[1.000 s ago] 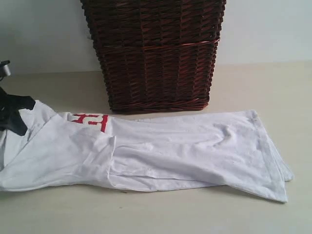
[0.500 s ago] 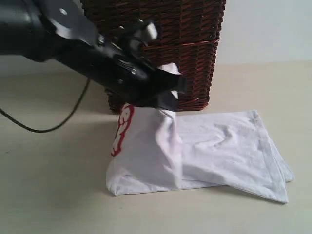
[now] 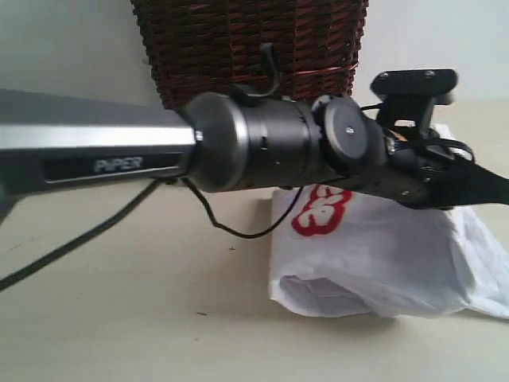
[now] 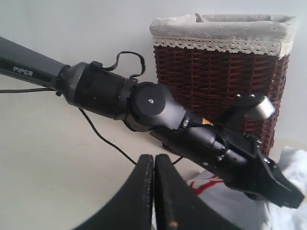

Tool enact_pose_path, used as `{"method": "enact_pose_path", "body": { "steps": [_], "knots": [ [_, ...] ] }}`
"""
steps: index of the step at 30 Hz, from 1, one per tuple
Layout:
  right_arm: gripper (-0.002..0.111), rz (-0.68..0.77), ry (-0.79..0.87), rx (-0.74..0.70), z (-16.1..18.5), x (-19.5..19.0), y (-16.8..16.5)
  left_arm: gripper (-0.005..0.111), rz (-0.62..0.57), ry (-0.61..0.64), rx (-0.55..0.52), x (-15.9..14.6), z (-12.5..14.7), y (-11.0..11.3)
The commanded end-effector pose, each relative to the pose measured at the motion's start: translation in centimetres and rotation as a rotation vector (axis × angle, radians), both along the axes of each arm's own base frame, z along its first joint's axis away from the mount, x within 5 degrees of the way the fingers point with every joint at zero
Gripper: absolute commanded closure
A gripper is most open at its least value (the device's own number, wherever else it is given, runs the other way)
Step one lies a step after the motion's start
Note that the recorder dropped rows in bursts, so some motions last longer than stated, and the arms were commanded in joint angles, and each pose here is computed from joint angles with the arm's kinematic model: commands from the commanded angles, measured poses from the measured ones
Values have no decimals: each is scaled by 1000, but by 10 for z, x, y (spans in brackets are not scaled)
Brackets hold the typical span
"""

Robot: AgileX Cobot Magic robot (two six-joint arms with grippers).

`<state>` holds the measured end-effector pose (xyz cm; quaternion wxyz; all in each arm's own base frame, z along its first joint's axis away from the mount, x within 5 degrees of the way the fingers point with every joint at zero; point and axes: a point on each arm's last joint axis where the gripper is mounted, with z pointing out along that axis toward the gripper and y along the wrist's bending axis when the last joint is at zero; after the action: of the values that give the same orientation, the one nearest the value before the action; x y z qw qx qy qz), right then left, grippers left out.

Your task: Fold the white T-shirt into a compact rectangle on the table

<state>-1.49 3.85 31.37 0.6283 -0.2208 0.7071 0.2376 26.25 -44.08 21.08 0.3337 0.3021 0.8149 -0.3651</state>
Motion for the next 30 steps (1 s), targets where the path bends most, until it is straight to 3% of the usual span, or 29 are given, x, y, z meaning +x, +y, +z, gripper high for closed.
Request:
{"method": "enact_pose_path", "body": {
  "steps": [1,5,10,14,17,18,19,21,27,30],
  "knots": [
    [107,8,14,-9,-3,-1,1,71,-45,-19,-13,3,3,-16],
    [107,1,16,-27,-4,0,0,49,-50,-17,15,14,4,-6],
    [107,-63,41,-40,-6,3,-5,49,-99,17,97,32,20,23],
    [107,-134,77,-36,-9,6,-10,50,-73,75,142,50,39,55],
    [107,-154,86,-35,-9,7,-12,67,-66,81,209,59,51,78],
    [107,-167,93,-29,-10,7,-13,75,-67,83,239,61,54,85],
    [107,-206,117,-18,-11,9,-16,91,-70,86,291,63,59,97],
    [103,-280,181,-26,-12,20,-20,106,-68,74,319,59,67,109],
    [66,-336,492,-78,-22,93,-8,107,-36,-25,330,39,94,139],
    [64,-362,721,-134,-46,138,0,107,30,-76,310,28,108,172]
  ]
}}
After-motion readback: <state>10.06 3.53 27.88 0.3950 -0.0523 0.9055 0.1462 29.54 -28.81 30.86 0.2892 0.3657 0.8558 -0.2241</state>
